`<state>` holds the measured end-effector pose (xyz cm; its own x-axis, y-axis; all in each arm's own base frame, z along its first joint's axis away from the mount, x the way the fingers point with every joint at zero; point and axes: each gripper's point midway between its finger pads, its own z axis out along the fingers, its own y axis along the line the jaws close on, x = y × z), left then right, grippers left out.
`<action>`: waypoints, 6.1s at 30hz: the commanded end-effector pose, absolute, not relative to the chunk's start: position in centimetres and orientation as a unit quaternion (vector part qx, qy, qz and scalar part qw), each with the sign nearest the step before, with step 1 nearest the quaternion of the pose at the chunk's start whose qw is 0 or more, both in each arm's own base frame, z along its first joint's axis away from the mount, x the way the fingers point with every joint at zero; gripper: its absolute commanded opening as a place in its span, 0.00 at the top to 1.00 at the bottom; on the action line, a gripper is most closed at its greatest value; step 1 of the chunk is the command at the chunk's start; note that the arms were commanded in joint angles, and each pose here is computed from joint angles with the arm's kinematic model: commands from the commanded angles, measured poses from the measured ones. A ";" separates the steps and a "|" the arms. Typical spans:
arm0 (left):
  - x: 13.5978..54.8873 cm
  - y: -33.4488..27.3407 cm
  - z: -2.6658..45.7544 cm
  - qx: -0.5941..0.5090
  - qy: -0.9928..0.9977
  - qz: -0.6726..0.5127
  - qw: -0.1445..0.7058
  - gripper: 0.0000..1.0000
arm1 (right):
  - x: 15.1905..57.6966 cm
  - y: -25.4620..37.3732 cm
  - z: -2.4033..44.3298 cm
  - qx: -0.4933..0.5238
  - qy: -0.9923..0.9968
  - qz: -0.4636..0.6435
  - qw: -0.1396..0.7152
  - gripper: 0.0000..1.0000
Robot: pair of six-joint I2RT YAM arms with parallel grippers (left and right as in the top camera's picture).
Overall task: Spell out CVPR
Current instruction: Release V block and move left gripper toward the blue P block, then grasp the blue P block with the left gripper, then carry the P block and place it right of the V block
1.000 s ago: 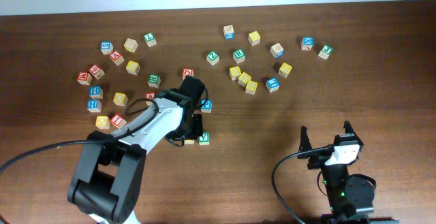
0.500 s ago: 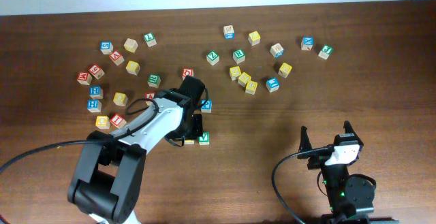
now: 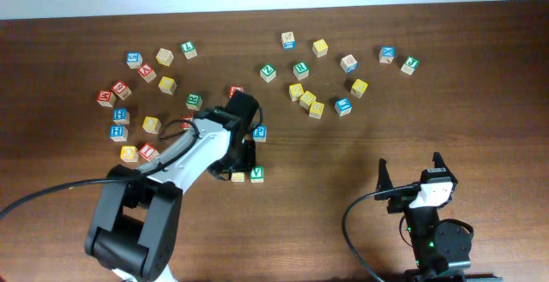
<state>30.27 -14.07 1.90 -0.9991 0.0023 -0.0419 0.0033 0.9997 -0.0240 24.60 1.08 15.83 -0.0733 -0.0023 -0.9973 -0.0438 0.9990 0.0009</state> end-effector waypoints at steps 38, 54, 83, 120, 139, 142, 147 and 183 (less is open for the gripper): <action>44.6 -0.4 19.2 -0.170 0.956 0.029 0.239 0.01 | 24.6 0.8 15.5 -0.008 0.734 0.012 0.678 0.02; 45.1 -2.0 12.9 -0.159 0.974 0.004 0.163 0.01 | 24.6 0.8 15.5 -0.008 0.734 0.012 0.678 0.01; 39.3 -19.6 1.6 0.086 0.995 0.033 0.042 0.33 | 24.6 0.8 15.5 -0.008 0.734 0.012 0.678 0.02; 38.5 -19.7 1.3 0.075 0.996 0.038 -0.003 0.53 | 24.6 0.8 15.5 -0.008 0.734 0.012 0.678 0.02; 38.6 -19.9 0.7 0.075 0.996 0.038 -0.005 0.58 | 24.6 0.8 15.5 -0.008 0.734 0.012 0.678 0.02; 38.4 -19.8 0.7 0.076 0.996 0.039 -0.008 0.58 | 24.6 0.8 15.5 -0.008 0.734 0.012 0.678 0.02; 38.3 -19.7 0.7 0.076 0.996 0.040 -0.011 0.62 | 24.6 0.8 15.5 -0.008 0.734 0.012 0.678 0.02; 29.6 -25.2 6.7 0.058 0.995 0.005 -0.076 0.75 | 24.6 0.8 15.5 -0.008 0.734 0.012 0.678 0.02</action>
